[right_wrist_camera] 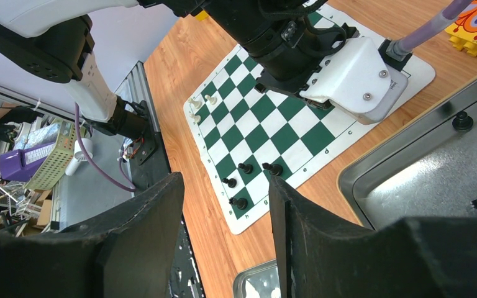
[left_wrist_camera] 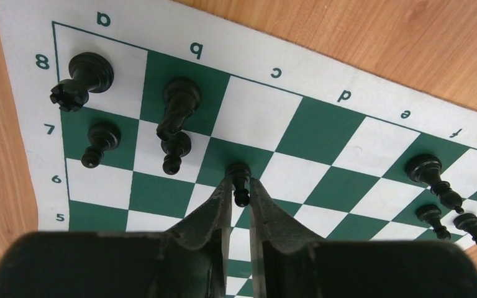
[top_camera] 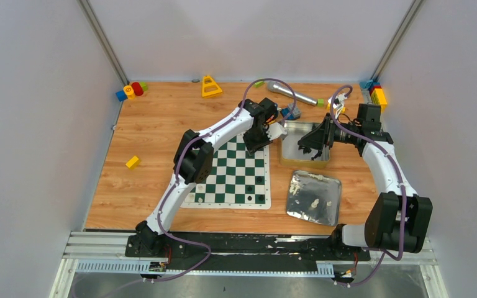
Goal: Set up the chess pieces on the board
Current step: Move the chess piece to the chessboard, then pick up the chess piece from the storage box.
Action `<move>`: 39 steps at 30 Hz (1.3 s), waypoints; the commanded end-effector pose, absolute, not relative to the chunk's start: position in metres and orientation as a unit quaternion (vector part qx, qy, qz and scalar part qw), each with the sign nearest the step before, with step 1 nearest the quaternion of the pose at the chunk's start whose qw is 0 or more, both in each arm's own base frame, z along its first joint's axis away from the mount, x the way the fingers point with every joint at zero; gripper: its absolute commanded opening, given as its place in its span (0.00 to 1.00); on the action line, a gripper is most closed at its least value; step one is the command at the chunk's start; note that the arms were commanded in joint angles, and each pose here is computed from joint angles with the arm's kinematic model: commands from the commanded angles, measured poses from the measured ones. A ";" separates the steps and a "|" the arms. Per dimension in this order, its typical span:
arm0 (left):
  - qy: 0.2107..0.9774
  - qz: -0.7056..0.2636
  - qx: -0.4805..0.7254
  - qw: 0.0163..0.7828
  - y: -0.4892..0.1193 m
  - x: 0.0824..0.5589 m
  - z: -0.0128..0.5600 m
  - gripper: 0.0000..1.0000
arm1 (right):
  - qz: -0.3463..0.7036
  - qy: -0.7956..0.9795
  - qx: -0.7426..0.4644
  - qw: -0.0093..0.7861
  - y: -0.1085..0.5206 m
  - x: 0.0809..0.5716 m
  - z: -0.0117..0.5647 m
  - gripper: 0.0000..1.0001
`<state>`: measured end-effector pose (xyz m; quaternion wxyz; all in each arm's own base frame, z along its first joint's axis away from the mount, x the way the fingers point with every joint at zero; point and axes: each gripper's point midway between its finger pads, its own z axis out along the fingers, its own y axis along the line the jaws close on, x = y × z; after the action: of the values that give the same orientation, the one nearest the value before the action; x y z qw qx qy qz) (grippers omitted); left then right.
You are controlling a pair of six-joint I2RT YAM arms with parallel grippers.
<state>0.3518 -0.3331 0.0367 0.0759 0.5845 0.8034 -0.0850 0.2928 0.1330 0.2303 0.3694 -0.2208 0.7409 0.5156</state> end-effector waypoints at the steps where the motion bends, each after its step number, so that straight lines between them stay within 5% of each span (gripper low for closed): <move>1: 0.806 -0.085 0.577 0.100 -0.336 0.359 0.050 0.26 | 0.518 0.730 -0.234 0.378 0.132 0.293 0.232 0.54; 10: 0.803 -0.082 0.575 0.133 -0.335 0.362 0.080 0.36 | 0.487 0.749 -0.224 0.388 0.127 0.301 0.227 0.54; 20: 0.802 -0.095 0.558 0.190 -0.325 0.367 0.132 0.40 | 0.329 0.837 -0.179 0.398 0.096 0.349 0.185 0.55; 39: 0.773 -0.110 0.553 0.290 -0.284 0.351 0.209 0.45 | 0.190 0.834 -0.374 0.357 0.114 0.442 0.084 0.53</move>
<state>0.3501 -0.2856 0.1868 0.2511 0.5529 0.7883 -0.0990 0.4165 0.1129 0.0811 0.3256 -0.3031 0.8656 0.2297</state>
